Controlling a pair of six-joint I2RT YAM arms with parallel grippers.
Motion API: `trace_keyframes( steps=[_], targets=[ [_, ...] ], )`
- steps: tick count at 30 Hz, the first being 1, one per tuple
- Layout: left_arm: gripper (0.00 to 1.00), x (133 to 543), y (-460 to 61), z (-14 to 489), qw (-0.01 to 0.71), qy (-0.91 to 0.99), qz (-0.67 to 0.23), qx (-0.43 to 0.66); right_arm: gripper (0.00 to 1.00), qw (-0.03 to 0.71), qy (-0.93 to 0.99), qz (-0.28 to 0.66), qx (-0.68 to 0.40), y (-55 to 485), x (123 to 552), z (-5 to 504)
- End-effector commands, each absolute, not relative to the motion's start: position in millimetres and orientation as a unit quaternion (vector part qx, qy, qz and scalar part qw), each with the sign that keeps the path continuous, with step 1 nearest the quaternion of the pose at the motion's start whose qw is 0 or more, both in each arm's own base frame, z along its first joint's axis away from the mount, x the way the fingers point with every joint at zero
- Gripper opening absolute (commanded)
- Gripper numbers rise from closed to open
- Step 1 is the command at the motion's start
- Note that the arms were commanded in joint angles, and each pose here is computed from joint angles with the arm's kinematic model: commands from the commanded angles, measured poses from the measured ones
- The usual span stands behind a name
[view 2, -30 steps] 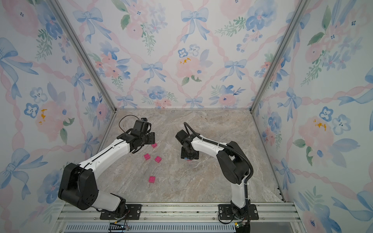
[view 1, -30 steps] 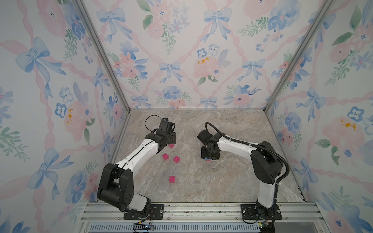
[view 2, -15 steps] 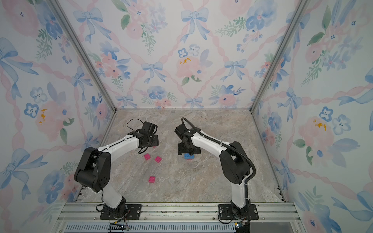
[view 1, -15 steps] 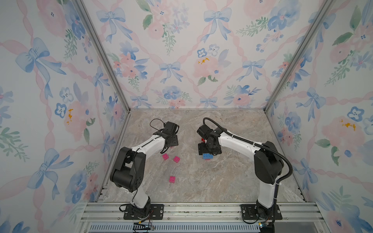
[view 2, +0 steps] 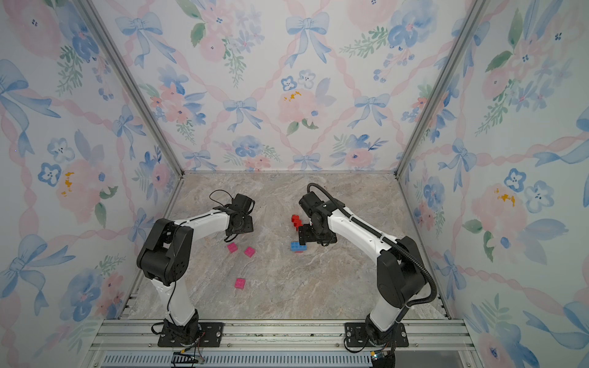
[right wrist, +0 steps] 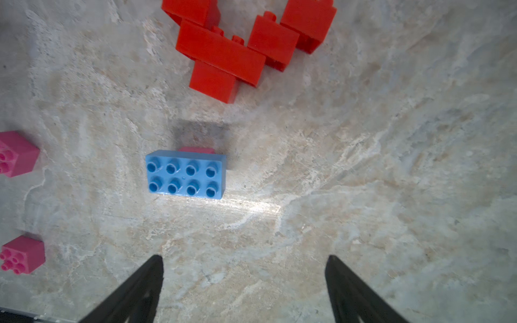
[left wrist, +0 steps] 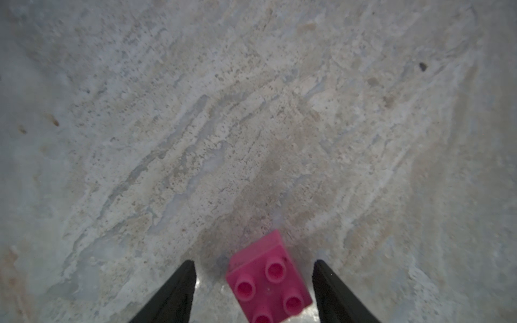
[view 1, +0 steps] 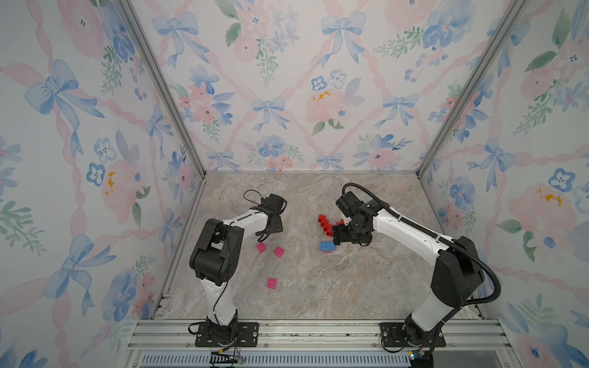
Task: Assemble the letter v with lego
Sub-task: Pick up the lego brick from the center of the board.
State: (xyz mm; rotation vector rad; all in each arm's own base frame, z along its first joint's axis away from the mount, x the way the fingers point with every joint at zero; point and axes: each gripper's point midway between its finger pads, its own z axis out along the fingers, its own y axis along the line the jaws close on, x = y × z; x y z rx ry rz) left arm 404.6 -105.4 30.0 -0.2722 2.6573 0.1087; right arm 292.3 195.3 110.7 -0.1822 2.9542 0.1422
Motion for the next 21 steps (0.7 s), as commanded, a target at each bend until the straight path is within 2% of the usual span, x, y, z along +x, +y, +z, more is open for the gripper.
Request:
trace_keyframes(
  steps=[1, 7, 15, 19, 21],
  targets=[
    [0.67, 404, -108, 24, 0.224, 0.97, 0.045, -0.087, 0.9, 0.084, 0.992, 0.057, -0.07, 189, 287, 110],
    [0.57, 404, -109, 10, 0.209, 0.972, 0.043, -0.098, 0.9, 0.071, 0.994, 0.05, -0.071, 181, 283, 99],
    [0.38, 405, -112, 3, 0.202, 0.974, 0.046, -0.094, 0.9, 0.08, 0.993, 0.053, -0.068, 170, 279, 107],
    [0.31, 398, -115, 6, 0.202, 0.974, 0.04, -0.092, 0.9, 0.08, 0.993, 0.052, -0.061, 163, 277, 110],
    [0.3, 394, -118, 12, 0.207, 0.974, 0.035, -0.089, 0.9, 0.081, 0.994, 0.054, -0.051, 159, 277, 112]
  ],
)
